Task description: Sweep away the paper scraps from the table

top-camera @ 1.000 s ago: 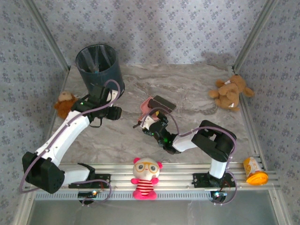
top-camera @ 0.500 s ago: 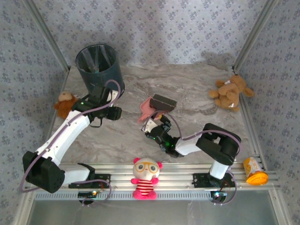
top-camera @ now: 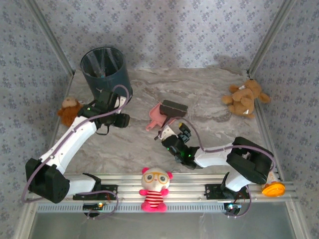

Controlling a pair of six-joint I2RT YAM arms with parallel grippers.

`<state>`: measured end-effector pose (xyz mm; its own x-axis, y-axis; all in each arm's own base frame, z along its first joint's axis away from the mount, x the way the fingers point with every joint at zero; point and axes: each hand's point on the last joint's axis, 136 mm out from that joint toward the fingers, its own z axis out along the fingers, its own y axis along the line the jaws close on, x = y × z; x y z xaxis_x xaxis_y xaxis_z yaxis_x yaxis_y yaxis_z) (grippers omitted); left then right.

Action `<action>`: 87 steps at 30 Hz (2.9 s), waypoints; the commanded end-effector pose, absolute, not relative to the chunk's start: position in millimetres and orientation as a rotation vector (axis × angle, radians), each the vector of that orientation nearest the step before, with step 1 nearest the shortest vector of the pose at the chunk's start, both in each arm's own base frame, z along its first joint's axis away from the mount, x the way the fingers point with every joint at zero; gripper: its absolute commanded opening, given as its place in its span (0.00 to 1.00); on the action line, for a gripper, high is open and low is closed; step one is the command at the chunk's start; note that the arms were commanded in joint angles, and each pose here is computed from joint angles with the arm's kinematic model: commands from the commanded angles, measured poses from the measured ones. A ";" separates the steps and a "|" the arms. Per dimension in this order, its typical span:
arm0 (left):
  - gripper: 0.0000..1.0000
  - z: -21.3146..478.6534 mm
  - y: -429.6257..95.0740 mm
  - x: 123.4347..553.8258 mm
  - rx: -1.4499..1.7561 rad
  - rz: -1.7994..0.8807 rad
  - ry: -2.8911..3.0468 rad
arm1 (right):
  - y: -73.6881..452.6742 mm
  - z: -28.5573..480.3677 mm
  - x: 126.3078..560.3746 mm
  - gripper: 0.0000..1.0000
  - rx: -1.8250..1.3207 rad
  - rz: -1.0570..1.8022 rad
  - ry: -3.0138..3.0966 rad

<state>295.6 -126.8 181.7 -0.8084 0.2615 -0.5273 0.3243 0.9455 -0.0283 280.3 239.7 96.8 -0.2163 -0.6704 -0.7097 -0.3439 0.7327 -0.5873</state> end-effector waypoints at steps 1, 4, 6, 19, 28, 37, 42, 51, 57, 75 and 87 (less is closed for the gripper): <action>0.56 186.1 -118.4 297.2 0.383 -0.109 2.567 | 216.8 105.0 278.4 0.91 -0.723 -0.477 1.848; 0.56 196.5 -109.2 301.9 0.295 -0.052 2.550 | 207.6 117.0 279.9 0.92 -0.649 -0.512 1.844; 0.56 204.8 -97.1 305.2 0.205 0.014 2.531 | 200.0 125.8 282.0 0.92 -0.602 -0.562 1.836; 0.58 233.5 -32.8 328.2 -0.134 0.341 2.162 | 137.5 163.7 303.5 0.94 -0.275 -0.754 1.859; 0.60 204.7 -6.6 339.0 -0.180 0.433 2.032 | 91.7 168.5 333.7 0.94 -0.110 -0.721 1.912; 0.62 176.1 19.0 344.0 -0.215 0.402 2.002 | 57.2 159.9 370.2 0.95 -0.032 -0.574 1.935; 0.65 170.3 26.8 347.7 -0.231 0.335 1.972 | 46.2 155.2 381.1 0.95 -0.015 -0.493 1.945; 0.83 146.3 41.5 353.8 -0.251 0.330 1.991 | 17.3 142.5 392.4 0.97 0.054 -0.340 1.976; 1.00 122.7 38.7 363.0 -0.220 0.249 2.031 | 3.6 144.6 395.0 0.99 0.072 -0.270 1.965; 1.00 115.8 14.6 379.3 -0.072 0.048 1.946 | -31.8 121.5 383.5 0.99 0.141 -0.185 1.970; 0.99 96.6 1.0 390.3 0.018 -0.065 1.914 | -40.4 102.5 378.1 1.00 0.174 -0.154 1.889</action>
